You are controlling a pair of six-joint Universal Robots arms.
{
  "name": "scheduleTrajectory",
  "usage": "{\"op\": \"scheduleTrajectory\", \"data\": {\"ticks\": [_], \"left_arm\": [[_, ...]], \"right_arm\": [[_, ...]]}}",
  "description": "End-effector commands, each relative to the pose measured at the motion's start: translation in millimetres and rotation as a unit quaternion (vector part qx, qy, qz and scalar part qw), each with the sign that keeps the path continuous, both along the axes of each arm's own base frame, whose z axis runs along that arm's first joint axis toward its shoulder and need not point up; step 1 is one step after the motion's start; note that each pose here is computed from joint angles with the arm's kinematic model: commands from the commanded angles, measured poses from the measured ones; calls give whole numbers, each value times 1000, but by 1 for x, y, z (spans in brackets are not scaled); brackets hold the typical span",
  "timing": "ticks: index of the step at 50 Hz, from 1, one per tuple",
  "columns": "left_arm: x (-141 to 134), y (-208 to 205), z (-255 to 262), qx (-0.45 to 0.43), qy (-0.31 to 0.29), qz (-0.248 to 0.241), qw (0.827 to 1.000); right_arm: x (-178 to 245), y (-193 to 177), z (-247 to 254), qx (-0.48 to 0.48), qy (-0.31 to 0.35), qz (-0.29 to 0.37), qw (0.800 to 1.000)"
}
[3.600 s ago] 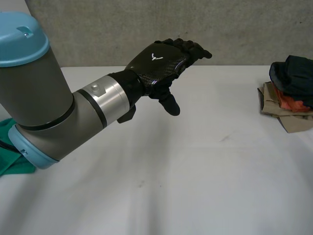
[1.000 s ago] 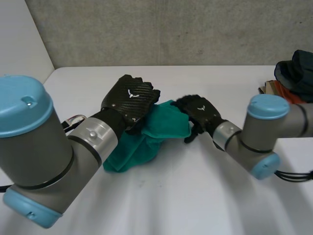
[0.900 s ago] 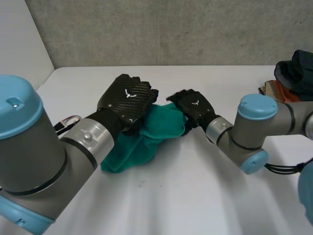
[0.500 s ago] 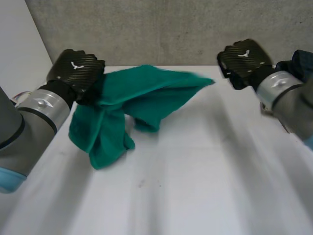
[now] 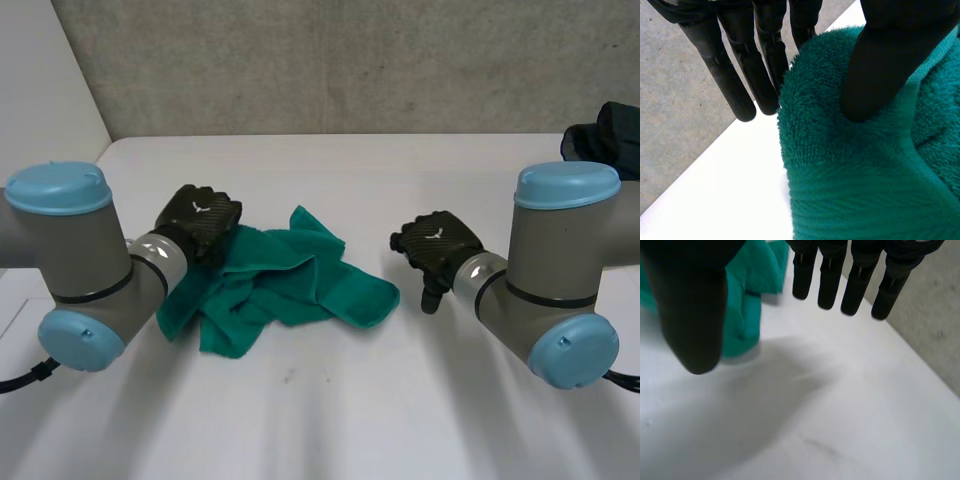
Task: Fold the laundry.
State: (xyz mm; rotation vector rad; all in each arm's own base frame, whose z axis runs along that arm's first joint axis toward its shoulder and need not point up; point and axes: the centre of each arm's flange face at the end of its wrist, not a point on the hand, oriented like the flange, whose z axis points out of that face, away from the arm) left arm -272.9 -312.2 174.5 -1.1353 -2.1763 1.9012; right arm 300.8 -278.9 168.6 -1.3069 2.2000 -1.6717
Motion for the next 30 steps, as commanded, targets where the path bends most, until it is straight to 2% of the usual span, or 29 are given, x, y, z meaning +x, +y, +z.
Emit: {"op": "scheduleTrajectory", "data": {"ticks": [1, 5, 8, 12, 14, 19, 23, 30], "left_arm": [[12, 12, 27, -21, 8, 10, 1000], [19, 20, 45, -38, 19, 16, 999], [24, 31, 58, -51, 25, 18, 998], [33, 48, 66, -53, 29, 28, 998], [38, 52, 65, -48, 31, 40, 998], [61, 61, 49, -8, 47, 110, 993], [74, 64, 35, 29, 68, 150, 986], [79, 69, 17, 75, 97, 168, 978]], "right_arm": [[-22, -11, 12, 49, -87, -85, 991], [-26, -1, 31, 48, -118, -93, 987], [-27, 10, 26, 58, -114, -85, 988], [-20, 37, 21, 46, -98, -41, 993], [-13, 51, 14, 30, -87, -9, 996], [-2, 70, -9, -12, -57, 38, 998], [7, 75, -22, -49, -46, 64, 996], [18, 68, -47, -63, -41, 78, 994]]}}
